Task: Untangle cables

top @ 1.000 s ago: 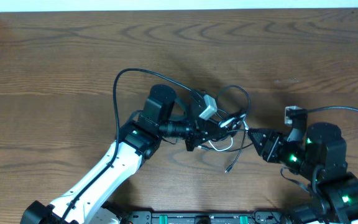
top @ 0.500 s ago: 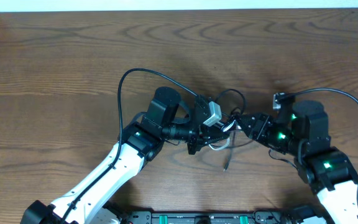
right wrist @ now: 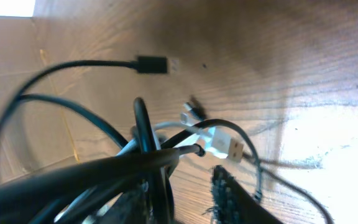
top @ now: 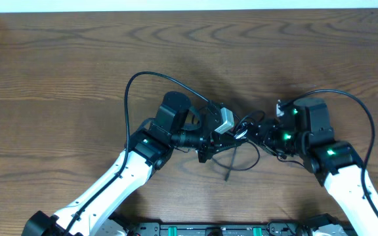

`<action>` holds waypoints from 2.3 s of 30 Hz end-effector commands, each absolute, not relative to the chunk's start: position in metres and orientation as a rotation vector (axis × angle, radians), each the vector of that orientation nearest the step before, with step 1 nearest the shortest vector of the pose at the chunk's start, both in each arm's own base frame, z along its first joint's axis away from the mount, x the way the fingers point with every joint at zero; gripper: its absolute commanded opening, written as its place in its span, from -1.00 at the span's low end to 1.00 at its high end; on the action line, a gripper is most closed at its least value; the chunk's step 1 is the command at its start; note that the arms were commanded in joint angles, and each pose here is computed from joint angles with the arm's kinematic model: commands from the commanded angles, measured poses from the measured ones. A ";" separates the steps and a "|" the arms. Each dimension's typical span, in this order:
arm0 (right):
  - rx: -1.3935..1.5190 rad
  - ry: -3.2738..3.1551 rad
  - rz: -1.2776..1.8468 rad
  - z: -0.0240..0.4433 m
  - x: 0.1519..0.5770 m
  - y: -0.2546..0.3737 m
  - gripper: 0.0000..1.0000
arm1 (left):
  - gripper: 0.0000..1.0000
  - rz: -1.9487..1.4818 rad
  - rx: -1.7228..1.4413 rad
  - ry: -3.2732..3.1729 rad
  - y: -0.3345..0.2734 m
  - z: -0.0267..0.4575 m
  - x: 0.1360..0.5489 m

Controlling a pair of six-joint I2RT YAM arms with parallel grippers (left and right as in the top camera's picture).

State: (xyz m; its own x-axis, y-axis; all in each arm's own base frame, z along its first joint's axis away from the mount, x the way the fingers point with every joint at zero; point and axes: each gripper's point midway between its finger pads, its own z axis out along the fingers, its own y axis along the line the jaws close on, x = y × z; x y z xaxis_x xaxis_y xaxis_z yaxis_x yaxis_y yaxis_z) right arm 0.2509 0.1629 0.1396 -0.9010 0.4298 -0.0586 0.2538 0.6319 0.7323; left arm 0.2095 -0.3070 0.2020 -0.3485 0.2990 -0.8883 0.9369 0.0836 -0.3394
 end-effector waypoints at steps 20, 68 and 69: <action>0.851 2.743 -0.089 0.086 0.197 0.001 -0.98 | -0.85 -0.829 0.520 1.960 -0.226 0.219 0.334; -0.150 2.299 1.059 0.195 0.254 0.127 -0.97 | 0.68 -0.956 0.586 2.301 -0.253 0.163 0.263; -0.148 2.303 1.060 0.194 0.254 0.127 -0.98 | 0.68 -0.889 0.587 2.303 -0.255 0.160 0.264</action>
State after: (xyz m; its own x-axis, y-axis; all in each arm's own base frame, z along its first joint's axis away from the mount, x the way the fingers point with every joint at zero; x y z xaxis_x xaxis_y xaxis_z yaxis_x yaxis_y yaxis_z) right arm 0.2524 0.1279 0.1976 -0.7989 0.1137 -0.5906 -0.3772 0.6702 0.6392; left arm 0.2496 -0.2550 0.1578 -0.8048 0.1588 -0.5719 0.5446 0.5805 -0.6053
